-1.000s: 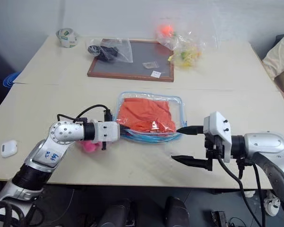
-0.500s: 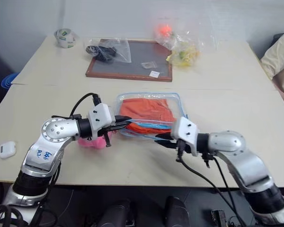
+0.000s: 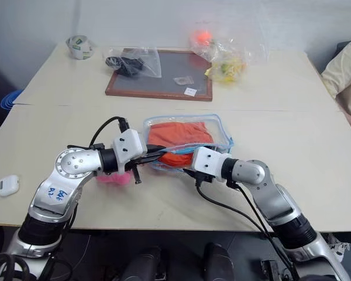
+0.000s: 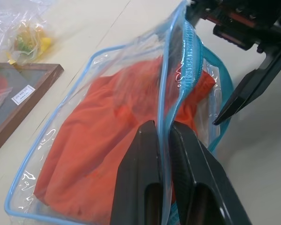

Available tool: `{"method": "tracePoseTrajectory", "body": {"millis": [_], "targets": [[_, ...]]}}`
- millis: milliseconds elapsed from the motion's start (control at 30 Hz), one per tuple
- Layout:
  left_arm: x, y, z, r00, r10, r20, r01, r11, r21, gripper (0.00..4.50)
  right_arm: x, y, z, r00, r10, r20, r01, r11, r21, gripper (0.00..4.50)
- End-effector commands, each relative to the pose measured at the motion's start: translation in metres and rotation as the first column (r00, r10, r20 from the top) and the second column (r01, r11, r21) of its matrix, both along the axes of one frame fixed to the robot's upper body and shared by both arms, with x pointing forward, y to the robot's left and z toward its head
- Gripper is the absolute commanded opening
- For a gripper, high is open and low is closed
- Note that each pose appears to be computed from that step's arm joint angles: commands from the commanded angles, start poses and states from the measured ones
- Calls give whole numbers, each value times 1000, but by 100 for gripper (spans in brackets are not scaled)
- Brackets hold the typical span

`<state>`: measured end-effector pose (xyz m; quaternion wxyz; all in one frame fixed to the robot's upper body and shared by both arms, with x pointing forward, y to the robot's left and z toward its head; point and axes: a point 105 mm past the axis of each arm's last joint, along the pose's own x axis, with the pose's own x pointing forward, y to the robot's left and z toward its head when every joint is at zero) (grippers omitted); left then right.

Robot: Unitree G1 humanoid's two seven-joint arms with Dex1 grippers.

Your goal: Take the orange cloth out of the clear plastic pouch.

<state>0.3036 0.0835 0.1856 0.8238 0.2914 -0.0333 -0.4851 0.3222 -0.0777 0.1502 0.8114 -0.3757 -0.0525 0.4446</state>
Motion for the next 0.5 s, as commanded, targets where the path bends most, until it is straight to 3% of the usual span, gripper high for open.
{"method": "tracePoseTrajectory", "body": {"millis": [33,267,500], "targets": [[-5,-2,10,999,-9,52,9,1000,-4,38,6,1,6,997,-20,80,22,1000,-19,447],[-3,1,9,999,5,52,-5,1000,-1,38,2,-1,-11,980,88,176,-49,975,-215,447],[-3,-2,13,998,1,64,0,1000,-15,38,16,2,-11,966,76,248,-6,962,-274,447]]}}
